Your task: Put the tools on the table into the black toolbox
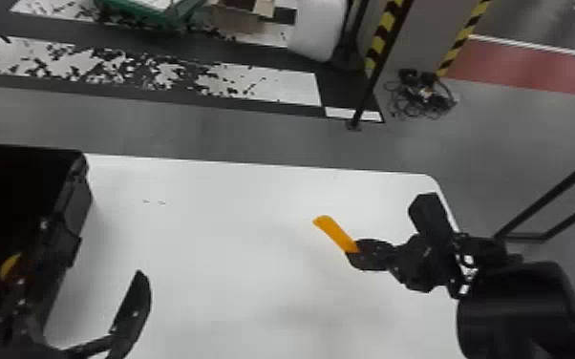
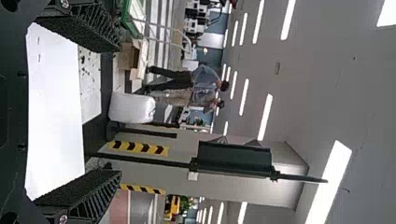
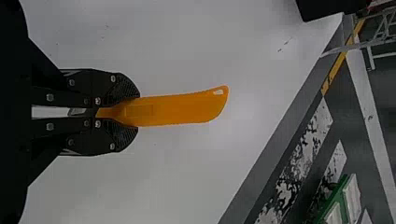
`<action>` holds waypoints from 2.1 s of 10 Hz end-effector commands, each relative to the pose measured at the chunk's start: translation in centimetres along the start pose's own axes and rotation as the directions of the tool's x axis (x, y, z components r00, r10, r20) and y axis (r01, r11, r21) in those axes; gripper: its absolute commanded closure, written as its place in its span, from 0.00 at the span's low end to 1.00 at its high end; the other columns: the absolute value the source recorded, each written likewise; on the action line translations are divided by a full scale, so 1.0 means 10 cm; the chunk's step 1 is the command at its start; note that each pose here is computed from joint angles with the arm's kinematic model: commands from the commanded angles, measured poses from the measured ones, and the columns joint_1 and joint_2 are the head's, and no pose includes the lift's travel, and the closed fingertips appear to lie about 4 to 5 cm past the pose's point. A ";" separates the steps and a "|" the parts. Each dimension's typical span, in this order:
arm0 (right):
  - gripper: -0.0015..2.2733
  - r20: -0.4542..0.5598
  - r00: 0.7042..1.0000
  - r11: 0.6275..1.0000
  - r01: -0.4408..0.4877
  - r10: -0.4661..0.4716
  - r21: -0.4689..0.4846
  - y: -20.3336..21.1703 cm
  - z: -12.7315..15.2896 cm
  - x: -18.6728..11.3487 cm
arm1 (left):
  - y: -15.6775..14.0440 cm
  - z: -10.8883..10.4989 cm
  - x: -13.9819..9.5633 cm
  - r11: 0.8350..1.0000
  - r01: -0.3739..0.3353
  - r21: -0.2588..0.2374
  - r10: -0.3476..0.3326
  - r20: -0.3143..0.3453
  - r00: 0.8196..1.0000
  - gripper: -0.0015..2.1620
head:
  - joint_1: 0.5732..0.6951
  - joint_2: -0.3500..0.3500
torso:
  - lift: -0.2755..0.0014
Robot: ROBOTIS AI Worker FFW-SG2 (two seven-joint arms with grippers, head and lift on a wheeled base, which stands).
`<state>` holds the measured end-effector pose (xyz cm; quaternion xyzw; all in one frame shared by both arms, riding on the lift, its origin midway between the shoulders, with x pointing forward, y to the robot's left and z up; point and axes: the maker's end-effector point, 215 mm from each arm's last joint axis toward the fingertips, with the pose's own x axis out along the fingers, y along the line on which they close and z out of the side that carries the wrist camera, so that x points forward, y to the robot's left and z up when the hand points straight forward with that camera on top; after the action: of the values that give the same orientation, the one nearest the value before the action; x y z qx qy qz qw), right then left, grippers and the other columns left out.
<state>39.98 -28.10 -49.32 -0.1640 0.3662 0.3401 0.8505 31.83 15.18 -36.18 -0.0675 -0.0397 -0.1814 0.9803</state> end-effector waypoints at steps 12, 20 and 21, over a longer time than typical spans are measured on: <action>0.99 0.201 0.979 0.967 0.012 0.041 -0.256 1.16 0.91 -0.17 | -0.84 -0.61 0.80 0.910 0.158 -0.383 -0.261 -0.234 0.936 0.03 | 1.00 0.23 | 0.85; 0.99 0.240 0.969 0.966 0.005 0.059 -0.257 1.31 1.08 0.08 | -1.31 -0.66 1.07 0.827 0.195 -0.527 -0.354 -0.219 0.909 0.03 | 1.00 0.19 | 0.85; 0.99 0.243 0.968 0.967 -0.001 0.065 -0.255 1.33 1.10 0.11 | -1.35 -0.65 1.12 0.824 0.201 -0.530 -0.359 -0.214 0.909 0.03 | 1.00 0.19 | 0.85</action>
<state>36.79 -12.55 -42.98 -0.2230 0.2132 0.4144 0.8562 37.57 -1.81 -39.95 -0.2806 0.1505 -0.3353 0.8867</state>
